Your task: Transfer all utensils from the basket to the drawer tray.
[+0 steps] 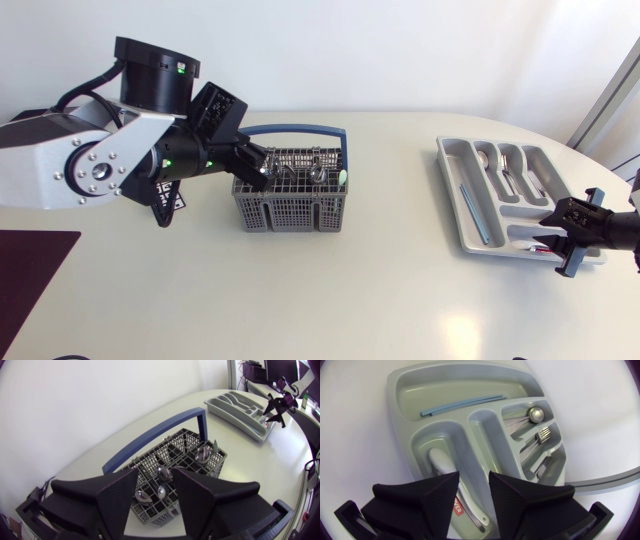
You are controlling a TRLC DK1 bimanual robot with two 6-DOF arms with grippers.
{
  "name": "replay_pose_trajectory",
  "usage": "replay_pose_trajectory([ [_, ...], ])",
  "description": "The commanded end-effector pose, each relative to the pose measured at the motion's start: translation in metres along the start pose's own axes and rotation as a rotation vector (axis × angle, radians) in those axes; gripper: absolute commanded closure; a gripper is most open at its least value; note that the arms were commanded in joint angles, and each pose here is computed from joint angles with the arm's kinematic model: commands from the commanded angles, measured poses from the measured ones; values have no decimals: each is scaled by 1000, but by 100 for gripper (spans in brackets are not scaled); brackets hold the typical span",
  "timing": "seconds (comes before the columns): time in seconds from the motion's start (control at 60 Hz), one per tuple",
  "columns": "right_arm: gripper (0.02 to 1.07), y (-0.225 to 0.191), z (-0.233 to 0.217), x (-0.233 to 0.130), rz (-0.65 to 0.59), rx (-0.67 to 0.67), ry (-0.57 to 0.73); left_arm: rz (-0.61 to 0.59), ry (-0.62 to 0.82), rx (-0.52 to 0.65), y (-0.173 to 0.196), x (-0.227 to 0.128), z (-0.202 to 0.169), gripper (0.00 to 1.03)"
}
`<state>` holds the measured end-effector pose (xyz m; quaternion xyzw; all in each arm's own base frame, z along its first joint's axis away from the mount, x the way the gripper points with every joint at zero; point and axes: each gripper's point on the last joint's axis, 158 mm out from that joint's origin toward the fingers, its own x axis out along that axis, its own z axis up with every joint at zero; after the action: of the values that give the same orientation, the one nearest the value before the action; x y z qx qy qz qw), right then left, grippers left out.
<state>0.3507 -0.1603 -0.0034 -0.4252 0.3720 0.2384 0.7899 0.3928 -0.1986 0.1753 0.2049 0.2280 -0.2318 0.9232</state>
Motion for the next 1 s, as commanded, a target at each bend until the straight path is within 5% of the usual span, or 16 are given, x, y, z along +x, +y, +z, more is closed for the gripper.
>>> replay_pose_trajectory([
  [0.0,32,0,-1,-8,-20,3,10,-28,40,47,-10,6,-16,53],
  [0.183,12,-26,29,-37,-105,78,-33,-63,31,79,-8,4,-22,53],
  [0.417,12,-15,97,-60,-41,240,-129,-112,23,36,-4,7,-24,53],
  [0.7,12,59,185,-72,176,308,-197,-136,37,69,-8,11,-27,53],
  [0.983,12,104,230,-72,275,329,-201,-281,146,-141,-15,19,-36,56],
])
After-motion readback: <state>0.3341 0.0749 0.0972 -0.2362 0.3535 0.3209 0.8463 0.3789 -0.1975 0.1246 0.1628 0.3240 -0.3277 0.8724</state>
